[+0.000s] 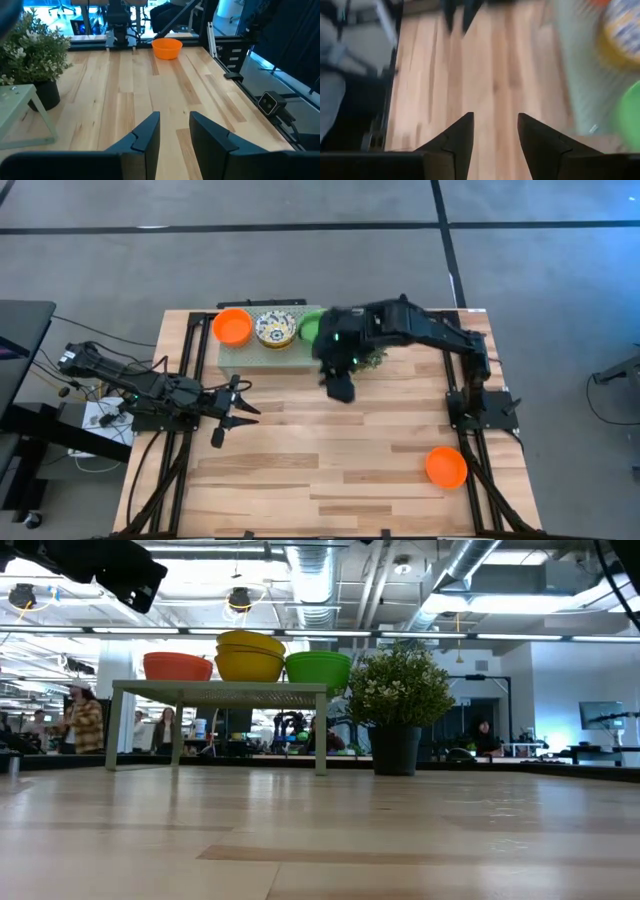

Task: Pick & Place Mini bowls
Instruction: Stack the orange bowl on top of the stacked orange bowl on the shelf

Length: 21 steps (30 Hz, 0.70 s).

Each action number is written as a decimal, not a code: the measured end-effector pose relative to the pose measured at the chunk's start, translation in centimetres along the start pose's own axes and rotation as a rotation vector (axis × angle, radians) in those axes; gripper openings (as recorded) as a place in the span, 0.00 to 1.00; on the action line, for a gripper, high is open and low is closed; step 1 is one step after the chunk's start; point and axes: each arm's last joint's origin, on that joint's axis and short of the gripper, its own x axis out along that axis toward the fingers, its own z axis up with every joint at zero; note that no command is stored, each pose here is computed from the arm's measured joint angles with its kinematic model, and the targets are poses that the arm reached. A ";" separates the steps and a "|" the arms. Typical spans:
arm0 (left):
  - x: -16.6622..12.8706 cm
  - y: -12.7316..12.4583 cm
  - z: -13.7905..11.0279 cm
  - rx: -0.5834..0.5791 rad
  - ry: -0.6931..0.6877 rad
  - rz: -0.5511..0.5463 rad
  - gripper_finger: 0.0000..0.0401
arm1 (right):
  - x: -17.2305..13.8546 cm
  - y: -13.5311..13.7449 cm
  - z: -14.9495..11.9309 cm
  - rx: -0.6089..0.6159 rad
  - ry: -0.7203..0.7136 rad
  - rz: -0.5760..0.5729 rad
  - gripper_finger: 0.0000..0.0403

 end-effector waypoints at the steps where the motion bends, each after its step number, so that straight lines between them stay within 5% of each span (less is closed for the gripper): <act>1: 0.1 0.0 0.0 -0.001 -0.004 0.000 0.26 | 0.1 0.7 -0.4 -0.004 0.031 0.000 0.37; 8: 0.1 -0.1 0.6 -0.010 -0.060 -0.020 0.26 | 0.9 4.8 -2.3 -0.041 0.196 0.001 0.36; 21: 0.1 -0.5 0.7 -0.032 -0.070 -0.092 0.26 | -0.8 8.8 -3.7 -0.128 0.132 -0.184 0.33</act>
